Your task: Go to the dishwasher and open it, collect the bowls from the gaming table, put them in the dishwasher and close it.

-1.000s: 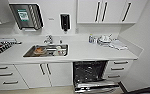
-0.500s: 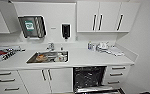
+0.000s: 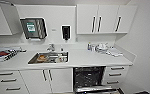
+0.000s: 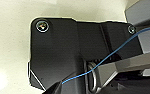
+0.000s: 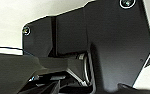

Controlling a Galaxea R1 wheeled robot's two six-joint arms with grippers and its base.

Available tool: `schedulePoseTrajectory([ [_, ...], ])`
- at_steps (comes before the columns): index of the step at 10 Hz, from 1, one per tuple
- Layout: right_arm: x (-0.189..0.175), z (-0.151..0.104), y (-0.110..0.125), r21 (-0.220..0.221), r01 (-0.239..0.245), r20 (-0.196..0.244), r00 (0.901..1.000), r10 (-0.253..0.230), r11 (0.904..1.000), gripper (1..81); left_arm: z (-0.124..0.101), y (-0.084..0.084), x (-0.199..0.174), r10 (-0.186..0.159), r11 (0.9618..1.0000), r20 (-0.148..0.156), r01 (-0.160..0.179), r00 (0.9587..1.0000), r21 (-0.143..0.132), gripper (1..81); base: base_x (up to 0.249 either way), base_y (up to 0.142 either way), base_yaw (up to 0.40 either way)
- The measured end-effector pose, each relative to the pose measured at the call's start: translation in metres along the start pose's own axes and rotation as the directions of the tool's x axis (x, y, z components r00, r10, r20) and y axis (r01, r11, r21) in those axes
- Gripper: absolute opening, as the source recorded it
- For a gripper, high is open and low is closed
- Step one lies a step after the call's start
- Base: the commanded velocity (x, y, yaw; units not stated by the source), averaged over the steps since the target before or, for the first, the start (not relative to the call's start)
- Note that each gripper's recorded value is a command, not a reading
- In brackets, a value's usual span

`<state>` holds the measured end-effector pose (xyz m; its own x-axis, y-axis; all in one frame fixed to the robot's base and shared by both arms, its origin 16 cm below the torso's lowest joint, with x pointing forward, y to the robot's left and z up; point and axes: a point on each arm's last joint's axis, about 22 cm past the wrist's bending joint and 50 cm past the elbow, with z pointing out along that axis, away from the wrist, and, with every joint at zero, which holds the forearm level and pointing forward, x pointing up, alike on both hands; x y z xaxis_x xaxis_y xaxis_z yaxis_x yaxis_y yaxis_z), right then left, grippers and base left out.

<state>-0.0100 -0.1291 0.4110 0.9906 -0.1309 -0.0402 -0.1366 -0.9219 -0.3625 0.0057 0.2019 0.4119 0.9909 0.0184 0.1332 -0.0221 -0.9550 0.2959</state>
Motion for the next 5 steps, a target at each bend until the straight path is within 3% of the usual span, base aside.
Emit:
schedulePoseTrajectory([
  [3, -0.023, -0.005, 0.001, -0.003, -0.007, 0.02, 0.9998, 0.007, 1.0, 81.1, -0.008, 0.002, -0.023, -0.007, 1.0, 0.022, 0.007, 0.9997, 0.0, 81.1, 0.0, 0.0, 0.0],
  [5, -0.021, -0.008, 0.0, 0.0, 0.002, -0.003, 1.0, -0.002, 1.0, 81.1, -0.01, 0.003, -0.017, 0.002, 1.0, -0.007, -0.002, 1.0, 0.0, 81.1, 0.0, 0.0, 0.0],
])
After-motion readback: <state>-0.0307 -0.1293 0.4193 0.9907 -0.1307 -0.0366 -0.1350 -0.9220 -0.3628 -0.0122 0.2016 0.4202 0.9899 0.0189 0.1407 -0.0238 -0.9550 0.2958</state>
